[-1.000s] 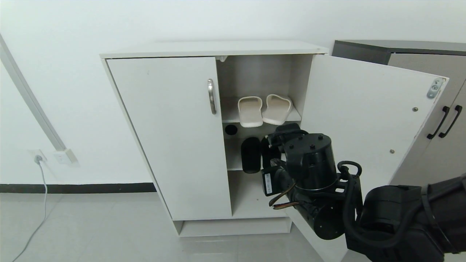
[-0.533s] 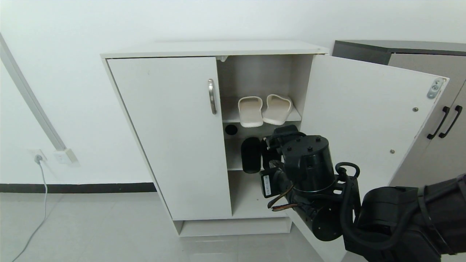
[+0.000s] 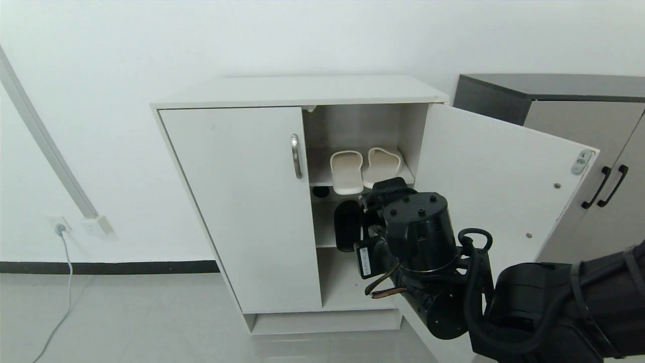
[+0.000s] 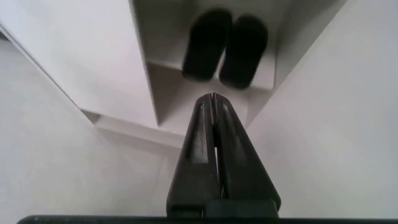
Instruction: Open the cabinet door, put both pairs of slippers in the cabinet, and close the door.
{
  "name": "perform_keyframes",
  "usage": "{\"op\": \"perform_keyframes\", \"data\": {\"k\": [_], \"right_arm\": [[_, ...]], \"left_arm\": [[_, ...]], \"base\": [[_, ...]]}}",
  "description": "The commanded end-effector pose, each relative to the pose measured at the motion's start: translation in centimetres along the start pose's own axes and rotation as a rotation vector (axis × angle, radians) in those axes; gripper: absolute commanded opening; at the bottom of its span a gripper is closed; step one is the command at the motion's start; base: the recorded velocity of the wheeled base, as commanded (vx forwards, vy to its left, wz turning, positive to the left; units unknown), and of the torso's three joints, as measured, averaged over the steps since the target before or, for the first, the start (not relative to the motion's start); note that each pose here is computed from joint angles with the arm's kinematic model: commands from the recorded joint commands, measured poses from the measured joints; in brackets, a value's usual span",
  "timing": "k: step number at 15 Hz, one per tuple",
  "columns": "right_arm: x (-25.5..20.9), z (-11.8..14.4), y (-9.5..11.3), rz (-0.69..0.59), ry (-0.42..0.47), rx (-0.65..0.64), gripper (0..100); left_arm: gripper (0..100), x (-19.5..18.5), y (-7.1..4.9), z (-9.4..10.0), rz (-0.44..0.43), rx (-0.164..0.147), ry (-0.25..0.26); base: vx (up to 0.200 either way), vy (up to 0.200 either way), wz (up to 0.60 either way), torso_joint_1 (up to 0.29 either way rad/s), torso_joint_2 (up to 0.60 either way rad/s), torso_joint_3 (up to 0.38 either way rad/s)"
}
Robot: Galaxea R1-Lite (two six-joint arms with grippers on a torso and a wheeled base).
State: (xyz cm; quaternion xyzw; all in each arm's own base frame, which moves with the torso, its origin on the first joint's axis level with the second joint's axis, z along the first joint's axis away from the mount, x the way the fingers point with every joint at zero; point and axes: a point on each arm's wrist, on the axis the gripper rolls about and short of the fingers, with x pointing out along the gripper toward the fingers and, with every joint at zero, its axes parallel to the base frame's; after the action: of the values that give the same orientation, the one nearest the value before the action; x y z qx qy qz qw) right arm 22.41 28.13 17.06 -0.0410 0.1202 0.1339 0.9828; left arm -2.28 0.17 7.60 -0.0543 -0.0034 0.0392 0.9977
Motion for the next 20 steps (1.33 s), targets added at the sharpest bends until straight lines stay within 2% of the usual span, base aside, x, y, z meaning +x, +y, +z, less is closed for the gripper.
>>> {"op": "perform_keyframes", "data": {"k": [1, 9, 20], "right_arm": [[0.11, -0.03, -0.06, -0.004, 0.001, 0.0, 0], [0.03, 0.45, -0.54, -0.012, -0.011, 0.006, 0], [0.15, 0.46, -0.66, -0.016, -0.016, 0.011, 0]], "left_arm": [[0, 0.0, 0.0, 0.04, -0.001, 0.0, 0.0], [0, 0.01, 0.0, 0.0, 0.0, 0.003, 0.001], [0, 0.01, 0.0, 0.0, 0.0, 0.003, 0.001]], "base": [[0.0, 0.0, 0.0, 0.1, -0.48, -0.359], [0.0, 0.0, 0.0, 0.132, -0.47, -0.333], [0.0, 0.0, 0.0, 0.199, -0.51, -0.315]]}}
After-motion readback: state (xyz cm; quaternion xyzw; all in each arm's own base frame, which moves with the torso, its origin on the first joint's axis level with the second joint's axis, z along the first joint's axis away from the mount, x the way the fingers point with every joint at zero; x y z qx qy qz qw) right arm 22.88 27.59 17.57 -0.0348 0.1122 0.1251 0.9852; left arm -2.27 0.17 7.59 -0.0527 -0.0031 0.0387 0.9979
